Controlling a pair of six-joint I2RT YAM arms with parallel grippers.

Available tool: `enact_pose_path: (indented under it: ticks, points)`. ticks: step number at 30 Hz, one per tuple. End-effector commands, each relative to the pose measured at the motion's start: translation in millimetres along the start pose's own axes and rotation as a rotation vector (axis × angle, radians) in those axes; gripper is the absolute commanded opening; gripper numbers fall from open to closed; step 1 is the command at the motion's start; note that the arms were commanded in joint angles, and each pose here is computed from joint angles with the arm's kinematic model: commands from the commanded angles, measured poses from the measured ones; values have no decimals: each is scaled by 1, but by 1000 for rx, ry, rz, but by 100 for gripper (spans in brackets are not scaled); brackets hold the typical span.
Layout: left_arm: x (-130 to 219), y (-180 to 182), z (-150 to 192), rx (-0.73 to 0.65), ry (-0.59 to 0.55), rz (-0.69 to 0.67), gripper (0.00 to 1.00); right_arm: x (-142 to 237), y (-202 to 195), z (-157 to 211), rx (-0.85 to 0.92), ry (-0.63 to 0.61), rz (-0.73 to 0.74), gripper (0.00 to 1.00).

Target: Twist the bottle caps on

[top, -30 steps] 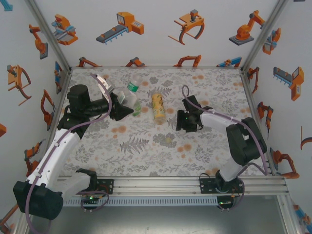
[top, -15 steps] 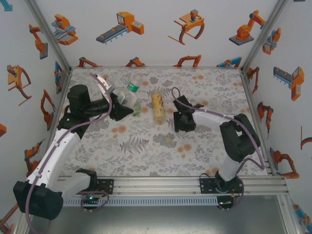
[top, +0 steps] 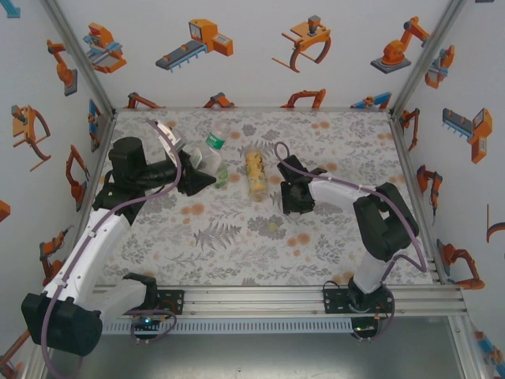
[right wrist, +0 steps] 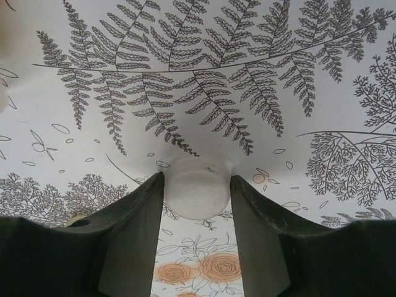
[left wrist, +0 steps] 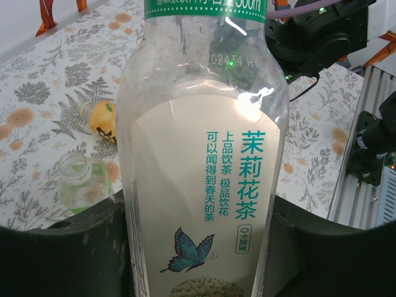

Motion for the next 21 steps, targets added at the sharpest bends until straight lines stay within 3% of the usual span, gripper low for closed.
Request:
enact_pose_path:
  ticks: [1,21]
  points:
    - [3,-2,-15,-44,-24,0,2,-17,-15,44,32,165,84,45]
    - [2,0,-14,-37,-23,2,2,-16,-10,45,35,195,80,49]
Point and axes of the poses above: each hand's point on the last joint's axis, 136 mm out from that joint toward the fingers, its own x axis back along the fingers, its own y axis along the line the jaws close on, z = x × y, the point moved 1 cm from there along x, back along the fingers, and after that the axes turned 4 degrees about x, right-handed, at the moved point
